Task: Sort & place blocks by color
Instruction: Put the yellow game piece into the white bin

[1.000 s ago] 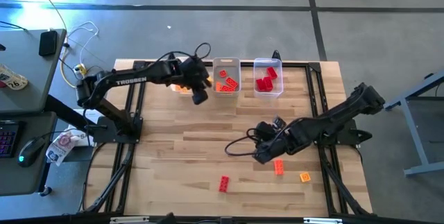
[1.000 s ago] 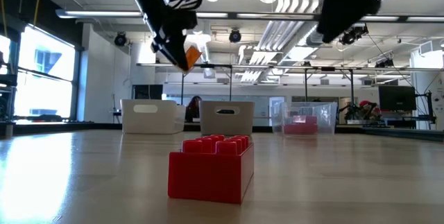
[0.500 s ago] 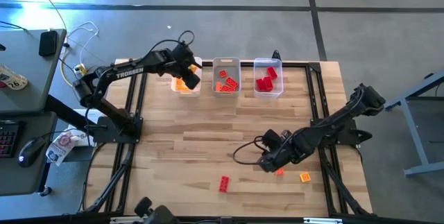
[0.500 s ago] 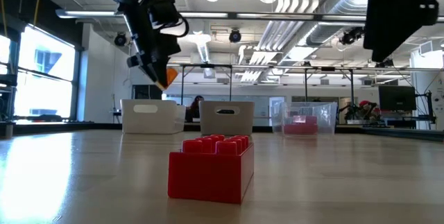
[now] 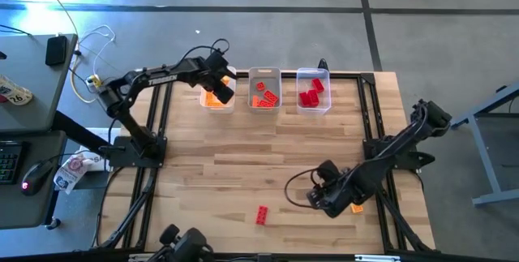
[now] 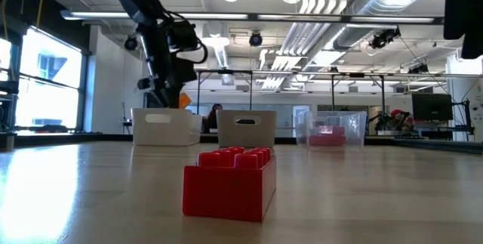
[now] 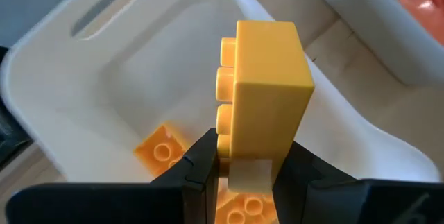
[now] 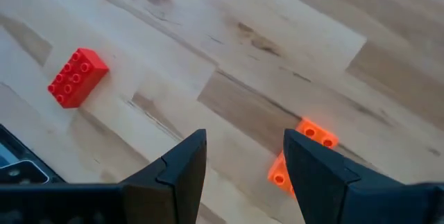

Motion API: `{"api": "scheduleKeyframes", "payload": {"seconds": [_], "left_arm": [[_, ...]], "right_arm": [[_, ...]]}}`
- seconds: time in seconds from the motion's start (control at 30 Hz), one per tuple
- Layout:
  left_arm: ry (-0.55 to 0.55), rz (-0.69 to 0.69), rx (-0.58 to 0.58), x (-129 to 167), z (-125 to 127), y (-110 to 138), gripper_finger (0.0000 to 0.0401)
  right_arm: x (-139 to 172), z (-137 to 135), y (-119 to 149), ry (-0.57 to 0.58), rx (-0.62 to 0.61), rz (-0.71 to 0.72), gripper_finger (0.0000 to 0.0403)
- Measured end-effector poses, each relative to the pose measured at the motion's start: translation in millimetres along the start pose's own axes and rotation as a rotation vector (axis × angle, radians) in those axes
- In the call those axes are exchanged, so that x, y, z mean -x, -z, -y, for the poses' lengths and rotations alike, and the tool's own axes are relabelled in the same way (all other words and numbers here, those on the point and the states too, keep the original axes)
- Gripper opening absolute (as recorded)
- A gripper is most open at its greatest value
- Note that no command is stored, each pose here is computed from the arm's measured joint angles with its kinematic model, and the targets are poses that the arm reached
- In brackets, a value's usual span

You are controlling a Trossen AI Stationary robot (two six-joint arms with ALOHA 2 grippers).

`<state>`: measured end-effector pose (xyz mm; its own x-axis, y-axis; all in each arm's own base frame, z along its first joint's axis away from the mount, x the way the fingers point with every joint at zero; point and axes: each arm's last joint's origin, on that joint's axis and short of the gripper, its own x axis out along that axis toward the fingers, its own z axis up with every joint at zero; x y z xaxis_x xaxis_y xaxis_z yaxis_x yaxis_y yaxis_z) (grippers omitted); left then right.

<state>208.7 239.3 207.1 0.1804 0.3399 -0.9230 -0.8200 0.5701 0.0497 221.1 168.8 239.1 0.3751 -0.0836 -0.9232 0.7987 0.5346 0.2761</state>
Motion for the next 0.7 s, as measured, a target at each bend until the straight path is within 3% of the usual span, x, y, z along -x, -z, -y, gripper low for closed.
{"api": "scheduleKeyframes", "payload": {"seconds": [0.5, 0.7], "left_arm": [[-0.006, 0.014, 0.01, -22.1, 0.1, -6.2, 0.0097], [-0.084, 0.022, 0.046, -22.0, -2.2, -6.4, 0.0099]], "right_arm": [[-21.9, -0.8, 36.4, 0.101, -0.105, -0.045, 0.0179], [-31.1, -0.6, 46.3, 0.139, -0.158, -0.046, 0.0179]]}}
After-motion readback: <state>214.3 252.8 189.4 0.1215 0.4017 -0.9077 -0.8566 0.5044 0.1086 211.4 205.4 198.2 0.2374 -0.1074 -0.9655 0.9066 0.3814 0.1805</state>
